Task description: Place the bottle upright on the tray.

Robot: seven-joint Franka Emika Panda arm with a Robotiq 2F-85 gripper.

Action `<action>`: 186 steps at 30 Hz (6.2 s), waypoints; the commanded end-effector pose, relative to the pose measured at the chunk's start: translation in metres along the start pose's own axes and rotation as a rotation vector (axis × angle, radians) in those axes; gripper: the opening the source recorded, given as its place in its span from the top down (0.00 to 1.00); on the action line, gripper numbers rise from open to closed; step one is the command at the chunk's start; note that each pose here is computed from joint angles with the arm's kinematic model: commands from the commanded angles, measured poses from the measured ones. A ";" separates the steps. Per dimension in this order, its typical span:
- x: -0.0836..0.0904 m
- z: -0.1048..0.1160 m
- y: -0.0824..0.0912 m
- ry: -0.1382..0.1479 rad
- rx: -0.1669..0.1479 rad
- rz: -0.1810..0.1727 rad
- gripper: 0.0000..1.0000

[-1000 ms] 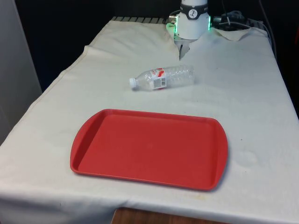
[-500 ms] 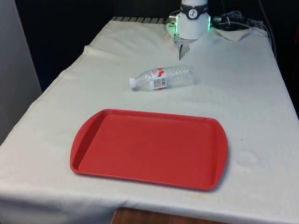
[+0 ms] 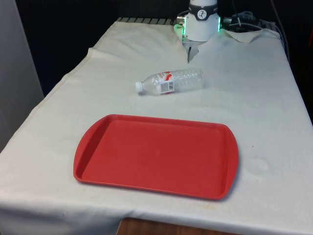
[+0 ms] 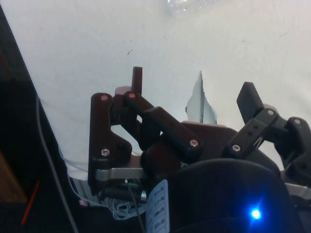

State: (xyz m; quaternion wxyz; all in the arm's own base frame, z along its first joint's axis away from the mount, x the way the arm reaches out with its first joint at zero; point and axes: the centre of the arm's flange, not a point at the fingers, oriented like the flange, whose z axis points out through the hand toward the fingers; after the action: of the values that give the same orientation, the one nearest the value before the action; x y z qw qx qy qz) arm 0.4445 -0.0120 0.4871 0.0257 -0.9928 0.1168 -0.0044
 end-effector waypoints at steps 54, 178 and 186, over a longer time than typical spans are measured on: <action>0.000 -0.001 0.001 0.001 0.000 0.364 0.00; -0.006 0.045 -0.014 0.182 -0.112 0.853 0.00; -0.007 0.057 -0.014 0.192 -0.123 0.854 0.00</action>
State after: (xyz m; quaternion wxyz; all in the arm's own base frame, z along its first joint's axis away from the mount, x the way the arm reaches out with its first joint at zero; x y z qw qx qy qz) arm 0.4406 0.0059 0.4335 -0.0444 -0.8527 0.5152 -0.0734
